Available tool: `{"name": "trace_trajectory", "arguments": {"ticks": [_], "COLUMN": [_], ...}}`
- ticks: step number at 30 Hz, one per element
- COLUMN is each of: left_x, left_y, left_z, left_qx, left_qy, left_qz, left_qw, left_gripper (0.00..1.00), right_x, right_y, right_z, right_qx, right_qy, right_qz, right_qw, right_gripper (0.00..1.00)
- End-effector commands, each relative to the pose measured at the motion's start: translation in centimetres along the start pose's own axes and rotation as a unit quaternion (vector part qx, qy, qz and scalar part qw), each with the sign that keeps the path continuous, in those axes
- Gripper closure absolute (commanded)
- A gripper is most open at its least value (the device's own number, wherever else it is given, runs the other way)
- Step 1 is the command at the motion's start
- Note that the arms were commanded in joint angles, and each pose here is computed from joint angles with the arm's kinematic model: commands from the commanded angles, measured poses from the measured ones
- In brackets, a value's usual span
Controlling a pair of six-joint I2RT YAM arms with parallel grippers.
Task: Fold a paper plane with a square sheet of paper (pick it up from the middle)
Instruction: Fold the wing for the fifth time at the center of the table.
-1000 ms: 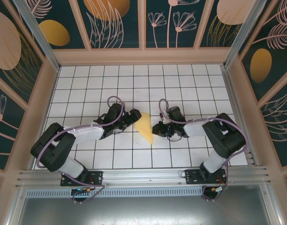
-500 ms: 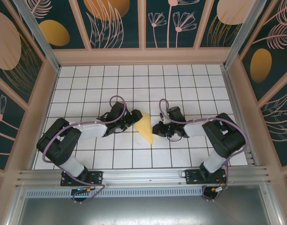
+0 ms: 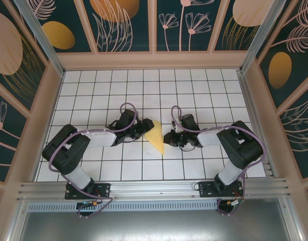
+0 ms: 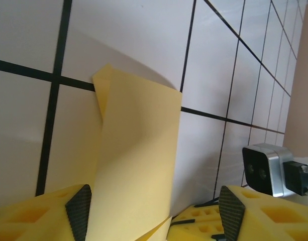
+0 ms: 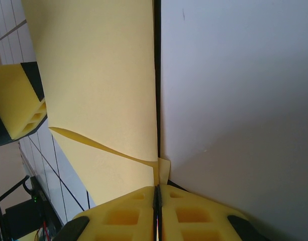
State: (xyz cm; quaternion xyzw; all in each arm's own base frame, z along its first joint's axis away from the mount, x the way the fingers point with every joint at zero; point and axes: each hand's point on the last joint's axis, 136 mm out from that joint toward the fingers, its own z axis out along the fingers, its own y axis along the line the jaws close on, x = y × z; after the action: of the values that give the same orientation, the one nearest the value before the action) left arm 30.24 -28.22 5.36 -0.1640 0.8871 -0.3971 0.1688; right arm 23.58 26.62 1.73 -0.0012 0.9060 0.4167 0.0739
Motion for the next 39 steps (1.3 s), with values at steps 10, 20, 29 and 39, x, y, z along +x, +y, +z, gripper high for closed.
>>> {"name": "trace_trajectory", "arguments": {"ticks": [10, 20, 29, 39], "left_x": [-0.1, 0.0, -0.2, -1.0], "left_y": [-2.5, -2.3, -1.8, -2.2], "left_z": [0.1, 0.4, 0.2, -0.6], "left_qx": [0.056, 0.046, 0.034, 0.031], "left_qy": [0.011, 0.019, 0.008, -0.013], "left_qz": [0.004, 0.007, -0.009, -0.035], "left_qw": [0.998, 0.999, 0.999, 0.999], "left_gripper": [0.51, 0.62, 0.88, 0.91], "right_x": [1.3, 0.6, -1.0, -1.1], "right_y": [-3.2, -2.6, 0.8, 4.1], "right_z": [0.4, 0.1, -0.9, -3.8], "right_qx": [0.053, 0.054, 0.036, 0.155], "right_qy": [-0.002, -0.012, -0.040, -0.155], "right_qz": [0.020, 0.017, -0.030, -0.183], "right_qw": [0.998, 0.998, 0.998, 0.958], "right_gripper": [0.89, 0.88, 0.84, 0.55]}}
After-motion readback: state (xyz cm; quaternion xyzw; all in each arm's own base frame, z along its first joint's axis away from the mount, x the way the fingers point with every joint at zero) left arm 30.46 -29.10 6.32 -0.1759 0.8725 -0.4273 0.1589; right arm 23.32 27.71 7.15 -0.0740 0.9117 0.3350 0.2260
